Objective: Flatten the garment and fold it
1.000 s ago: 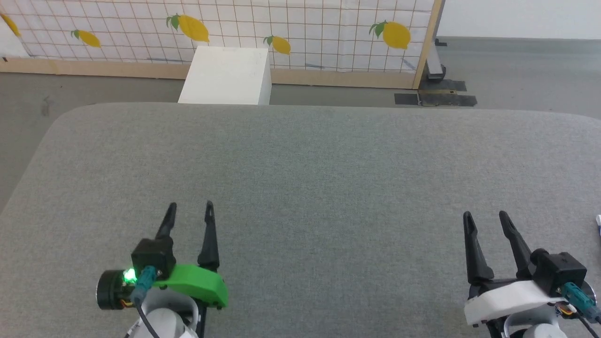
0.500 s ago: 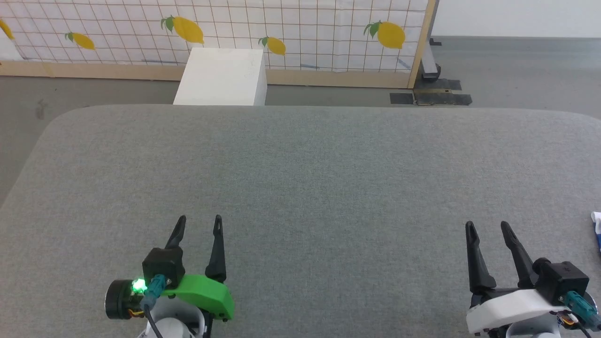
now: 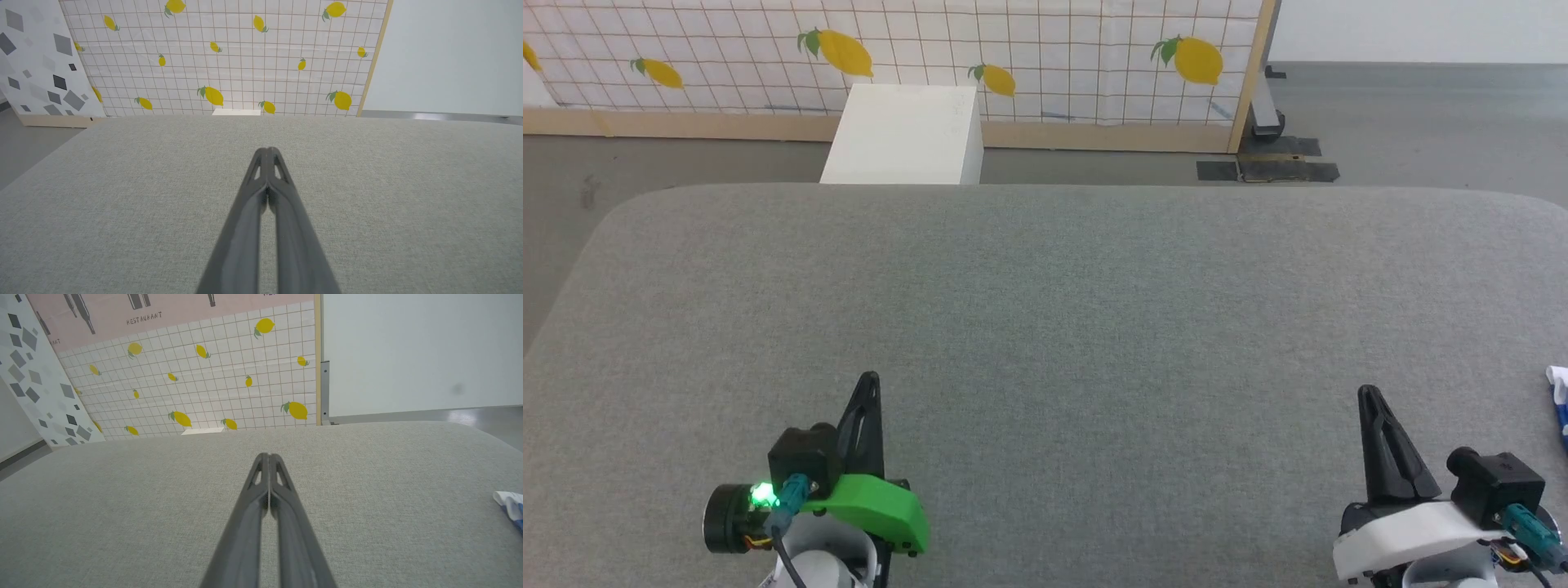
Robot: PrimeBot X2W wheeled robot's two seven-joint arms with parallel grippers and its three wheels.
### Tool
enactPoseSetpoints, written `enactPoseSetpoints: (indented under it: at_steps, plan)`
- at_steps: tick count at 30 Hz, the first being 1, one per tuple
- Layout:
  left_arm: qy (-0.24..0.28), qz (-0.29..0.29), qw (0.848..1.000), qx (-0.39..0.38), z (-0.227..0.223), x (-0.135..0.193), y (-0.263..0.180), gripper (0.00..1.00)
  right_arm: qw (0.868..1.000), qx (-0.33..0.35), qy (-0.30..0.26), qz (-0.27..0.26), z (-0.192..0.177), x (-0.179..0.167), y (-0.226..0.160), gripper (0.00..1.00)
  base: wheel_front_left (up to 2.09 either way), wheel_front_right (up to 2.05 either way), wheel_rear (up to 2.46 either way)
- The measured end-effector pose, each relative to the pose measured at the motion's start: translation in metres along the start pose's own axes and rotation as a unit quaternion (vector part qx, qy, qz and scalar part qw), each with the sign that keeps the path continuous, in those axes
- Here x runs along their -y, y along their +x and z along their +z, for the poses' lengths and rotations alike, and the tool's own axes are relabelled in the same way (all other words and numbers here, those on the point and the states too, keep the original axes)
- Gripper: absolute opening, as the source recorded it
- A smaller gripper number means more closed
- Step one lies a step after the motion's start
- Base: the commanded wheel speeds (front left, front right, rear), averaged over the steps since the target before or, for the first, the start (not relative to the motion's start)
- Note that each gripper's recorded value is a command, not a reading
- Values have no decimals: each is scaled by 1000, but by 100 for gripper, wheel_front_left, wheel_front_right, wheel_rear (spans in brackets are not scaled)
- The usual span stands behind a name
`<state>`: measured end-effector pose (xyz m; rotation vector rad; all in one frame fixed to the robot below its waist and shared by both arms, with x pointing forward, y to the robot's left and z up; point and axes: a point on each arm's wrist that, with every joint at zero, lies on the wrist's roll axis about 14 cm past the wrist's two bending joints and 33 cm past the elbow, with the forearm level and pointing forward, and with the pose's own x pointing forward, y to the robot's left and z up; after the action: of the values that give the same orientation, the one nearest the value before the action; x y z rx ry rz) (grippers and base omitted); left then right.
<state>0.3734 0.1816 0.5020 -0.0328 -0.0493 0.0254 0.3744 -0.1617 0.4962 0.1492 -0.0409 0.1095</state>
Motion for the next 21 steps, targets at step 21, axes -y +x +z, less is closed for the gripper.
enactPoseSetpoints:
  at_steps: [21]
  plan:
    - [6,-5,1000,-3,7,2,2,0,1000,-9,-19,5,4,-2,-1,0,0,0,0]
